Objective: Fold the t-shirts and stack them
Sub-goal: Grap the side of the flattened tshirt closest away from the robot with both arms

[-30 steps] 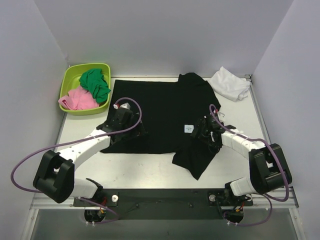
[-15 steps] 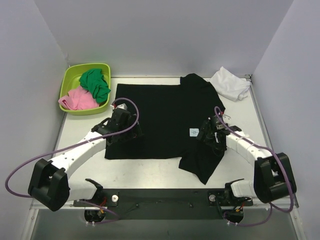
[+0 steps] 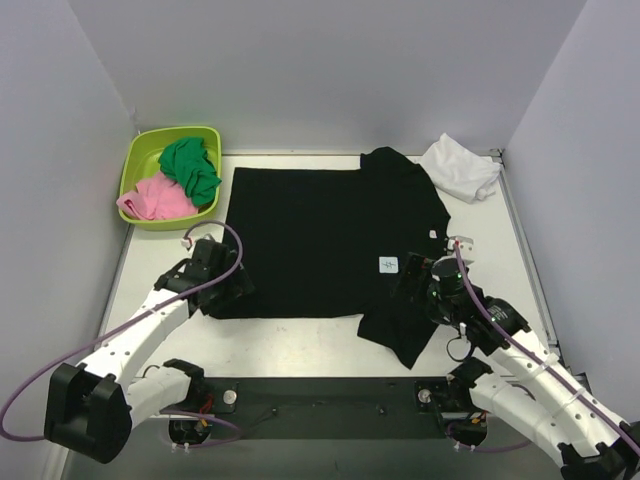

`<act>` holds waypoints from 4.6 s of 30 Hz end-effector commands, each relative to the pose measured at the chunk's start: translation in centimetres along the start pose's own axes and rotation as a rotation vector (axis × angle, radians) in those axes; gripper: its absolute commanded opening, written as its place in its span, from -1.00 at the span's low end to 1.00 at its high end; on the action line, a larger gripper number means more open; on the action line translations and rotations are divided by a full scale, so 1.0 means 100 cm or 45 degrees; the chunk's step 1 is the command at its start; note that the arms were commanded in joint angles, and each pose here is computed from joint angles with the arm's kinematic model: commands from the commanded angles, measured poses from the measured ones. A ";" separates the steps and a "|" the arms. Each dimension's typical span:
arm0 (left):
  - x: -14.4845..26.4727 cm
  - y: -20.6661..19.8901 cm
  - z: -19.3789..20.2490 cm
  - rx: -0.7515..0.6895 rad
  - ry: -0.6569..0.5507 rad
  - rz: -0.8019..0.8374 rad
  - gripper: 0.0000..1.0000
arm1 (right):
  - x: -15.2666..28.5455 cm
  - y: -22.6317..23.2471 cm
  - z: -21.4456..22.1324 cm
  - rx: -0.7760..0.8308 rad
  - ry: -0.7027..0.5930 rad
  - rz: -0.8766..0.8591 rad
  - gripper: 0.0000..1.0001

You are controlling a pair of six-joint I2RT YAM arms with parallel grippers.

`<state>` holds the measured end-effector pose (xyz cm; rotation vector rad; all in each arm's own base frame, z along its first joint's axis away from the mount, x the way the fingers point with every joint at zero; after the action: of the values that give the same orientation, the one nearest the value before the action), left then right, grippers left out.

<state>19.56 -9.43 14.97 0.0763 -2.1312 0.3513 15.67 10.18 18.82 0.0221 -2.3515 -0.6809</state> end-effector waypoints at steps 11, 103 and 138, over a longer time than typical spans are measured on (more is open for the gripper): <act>-0.004 0.052 0.025 0.276 0.092 -0.358 0.86 | 0.003 -0.008 0.040 0.140 0.135 -0.012 1.00; -0.040 0.029 -0.013 0.321 -0.013 -0.013 -1.00 | 0.015 -0.094 0.141 -0.207 0.577 0.546 0.08; -0.007 0.036 -0.026 0.305 -0.083 0.015 -1.00 | 0.034 -0.051 0.085 -0.043 0.324 0.418 -1.00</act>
<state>21.14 -5.49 11.96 0.2569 -2.0649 0.6047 5.93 10.22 8.86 -0.2864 -1.8721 -0.5773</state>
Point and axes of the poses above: each gripper's point midway between its finger pads, its own x axis back along the fingers, its own y axis along the line the jaws close on, z = x × y, the point moved 8 cm from there along x, back along the fingers, and after that the axes turned 11 degrees about -x, right-handed, at the moved point
